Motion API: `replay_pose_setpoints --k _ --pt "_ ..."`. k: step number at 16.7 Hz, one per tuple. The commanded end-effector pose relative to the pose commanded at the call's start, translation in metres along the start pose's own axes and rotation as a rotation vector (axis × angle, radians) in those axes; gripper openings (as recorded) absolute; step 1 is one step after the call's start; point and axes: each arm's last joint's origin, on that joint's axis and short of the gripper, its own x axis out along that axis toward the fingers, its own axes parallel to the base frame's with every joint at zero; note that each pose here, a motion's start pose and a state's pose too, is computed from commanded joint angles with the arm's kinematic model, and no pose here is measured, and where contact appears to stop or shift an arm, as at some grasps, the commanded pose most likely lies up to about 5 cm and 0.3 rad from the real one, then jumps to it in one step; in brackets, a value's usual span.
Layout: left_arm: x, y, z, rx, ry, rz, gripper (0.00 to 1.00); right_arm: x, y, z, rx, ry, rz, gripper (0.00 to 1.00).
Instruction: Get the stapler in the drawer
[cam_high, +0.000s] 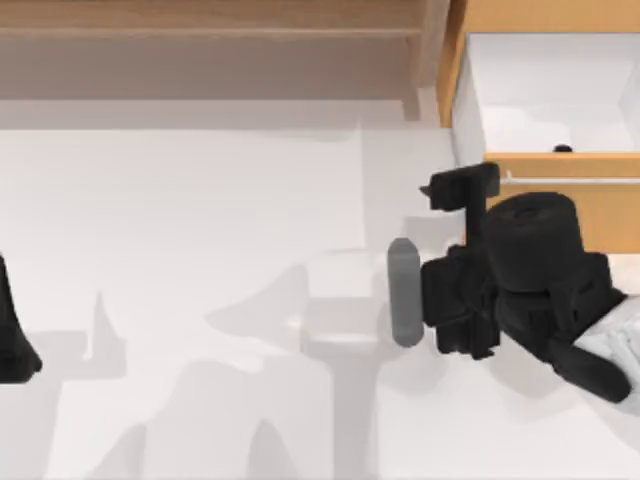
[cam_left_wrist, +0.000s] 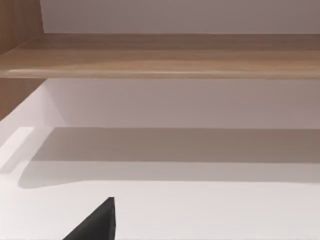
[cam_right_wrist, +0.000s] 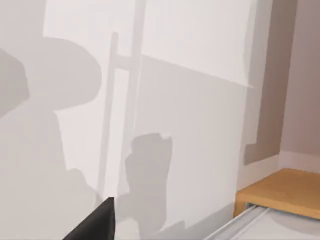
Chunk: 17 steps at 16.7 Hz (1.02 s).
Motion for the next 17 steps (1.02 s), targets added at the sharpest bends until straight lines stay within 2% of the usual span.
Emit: replay_pose_setpoints --k 2,5,10,14,17 --pt "0.000 0.000 0.000 0.000 0.000 0.000 1.00 -0.009 0.015 -0.007 -0.063 0.006 -0.092 1.00" --pt "0.000 0.000 0.000 0.000 0.000 0.000 1.00 -0.020 0.032 -0.025 -0.107 0.055 -0.224 1.00" --pt "0.000 0.000 0.000 0.000 0.000 0.000 1.00 -0.036 0.045 -0.065 -0.078 0.214 -0.407 1.00" --pt "0.000 0.000 0.000 0.000 0.000 0.000 1.00 -0.043 0.047 -0.092 -0.018 0.335 -0.510 1.00" --pt "0.000 0.000 0.000 0.000 0.000 0.000 1.00 -0.044 0.048 -0.100 0.004 0.374 -0.539 1.00"
